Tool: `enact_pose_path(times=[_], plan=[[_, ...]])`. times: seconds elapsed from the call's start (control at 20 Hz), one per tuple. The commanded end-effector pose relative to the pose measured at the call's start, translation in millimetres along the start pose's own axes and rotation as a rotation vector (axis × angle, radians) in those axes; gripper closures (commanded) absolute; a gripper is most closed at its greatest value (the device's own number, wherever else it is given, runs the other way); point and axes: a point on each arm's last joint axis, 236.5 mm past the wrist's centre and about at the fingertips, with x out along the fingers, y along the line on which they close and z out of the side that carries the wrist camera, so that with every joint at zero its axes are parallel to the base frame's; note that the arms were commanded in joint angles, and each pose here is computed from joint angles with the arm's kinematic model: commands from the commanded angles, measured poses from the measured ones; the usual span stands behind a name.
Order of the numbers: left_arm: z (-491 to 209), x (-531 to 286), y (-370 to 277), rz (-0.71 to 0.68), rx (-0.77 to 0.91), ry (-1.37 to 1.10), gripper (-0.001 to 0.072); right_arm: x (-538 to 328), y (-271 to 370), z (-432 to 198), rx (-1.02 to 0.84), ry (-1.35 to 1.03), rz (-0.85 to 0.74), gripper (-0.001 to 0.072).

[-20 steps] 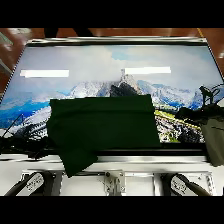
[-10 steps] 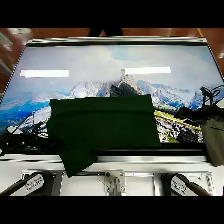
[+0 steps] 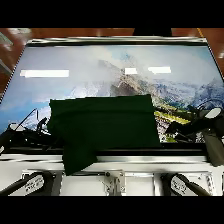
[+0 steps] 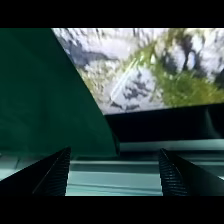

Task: Fold the shirts.

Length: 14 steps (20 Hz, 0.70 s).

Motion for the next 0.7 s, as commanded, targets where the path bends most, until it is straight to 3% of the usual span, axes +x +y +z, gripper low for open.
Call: enact_pose_path(times=[0.0,0.45,0.55,0.6,0.65], plan=[[6.4,-14.6,-17.6,-0.025,0.063,-0.03,0.0673,28.5,2.8,-26.7,0.052,0.063,0.048,0.0039],[31.3,-43.3,-36.5,-0.015,0.144,-0.145,0.0673,61.2,33.5,-24.4,0.061,0.025,-0.014,0.0067],[35.2,-45.4,-37.4,-0.012,0.148,-0.159,0.0673,69.9,41.9,-31.9,0.059,0.068,-0.001,0.0169],[38.8,-46.4,-36.9,-0.008,0.149,-0.173,0.0673,75.4,51.1,-36.2,0.064,0.093,0.023,0.0251],[42.3,-47.0,-36.1,-0.002,0.162,-0.188,0.0673,80.0,60.4,-39.8,0.056,0.112,0.046,0.0379]])
